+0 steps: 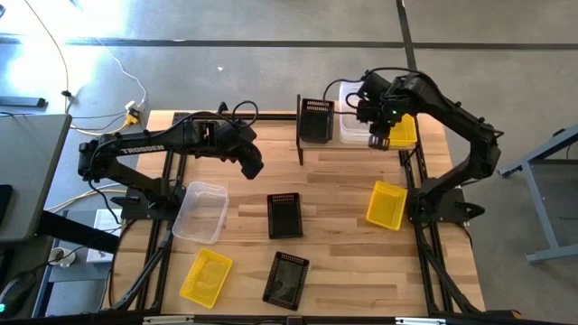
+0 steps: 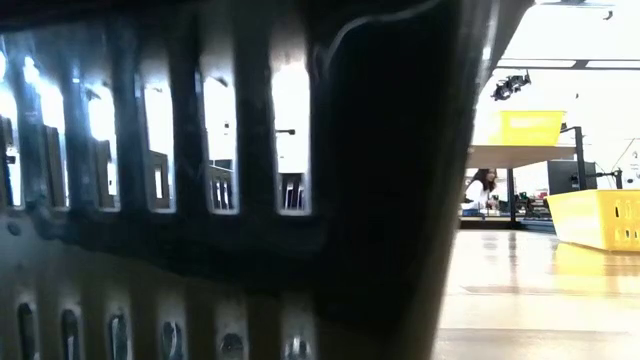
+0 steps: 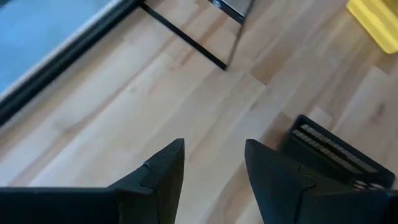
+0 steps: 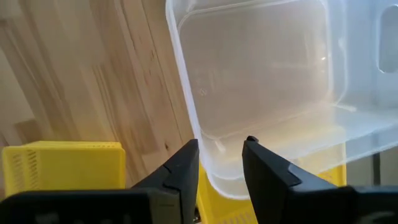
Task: Stack baskets on shelf by color
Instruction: Stack the right transparent bin on top of the transparent bin on the shelf, then stack the top black bin on top of the black bin on the shelf
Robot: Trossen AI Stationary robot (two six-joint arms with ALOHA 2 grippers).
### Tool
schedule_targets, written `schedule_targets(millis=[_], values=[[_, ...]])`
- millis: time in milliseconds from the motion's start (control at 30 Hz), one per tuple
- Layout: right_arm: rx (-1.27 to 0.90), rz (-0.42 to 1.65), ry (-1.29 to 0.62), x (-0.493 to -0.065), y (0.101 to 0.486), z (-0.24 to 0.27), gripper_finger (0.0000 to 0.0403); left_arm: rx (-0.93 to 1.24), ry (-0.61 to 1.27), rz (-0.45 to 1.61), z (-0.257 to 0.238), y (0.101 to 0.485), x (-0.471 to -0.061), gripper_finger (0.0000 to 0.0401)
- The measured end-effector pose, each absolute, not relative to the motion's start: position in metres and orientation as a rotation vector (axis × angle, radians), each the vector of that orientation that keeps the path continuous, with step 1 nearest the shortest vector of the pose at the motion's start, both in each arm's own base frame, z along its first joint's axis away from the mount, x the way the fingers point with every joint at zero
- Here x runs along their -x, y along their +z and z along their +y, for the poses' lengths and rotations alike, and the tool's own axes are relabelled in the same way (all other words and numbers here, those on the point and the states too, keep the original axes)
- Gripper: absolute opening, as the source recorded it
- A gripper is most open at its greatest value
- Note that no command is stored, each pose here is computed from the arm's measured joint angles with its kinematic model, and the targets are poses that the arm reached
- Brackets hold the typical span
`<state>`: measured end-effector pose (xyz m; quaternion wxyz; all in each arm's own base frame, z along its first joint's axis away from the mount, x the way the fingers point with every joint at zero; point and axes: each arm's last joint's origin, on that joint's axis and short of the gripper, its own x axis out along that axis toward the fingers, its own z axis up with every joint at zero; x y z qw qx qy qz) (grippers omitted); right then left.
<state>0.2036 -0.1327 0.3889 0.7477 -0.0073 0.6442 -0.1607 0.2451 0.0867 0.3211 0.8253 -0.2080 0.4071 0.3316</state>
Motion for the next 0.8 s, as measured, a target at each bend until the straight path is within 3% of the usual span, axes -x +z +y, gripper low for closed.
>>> schedule_targets(millis=[333,800], values=[[-0.108,1.296,-0.465,-0.195,0.403,-0.111,0.0110,0.493,0.542,0.880,0.073,0.321,-0.251,0.0161],[-0.419,1.074,-0.488,-0.225,0.409,-0.055,0.0110,0.403,0.331,0.810,0.020,0.325,-0.274,0.0161]])
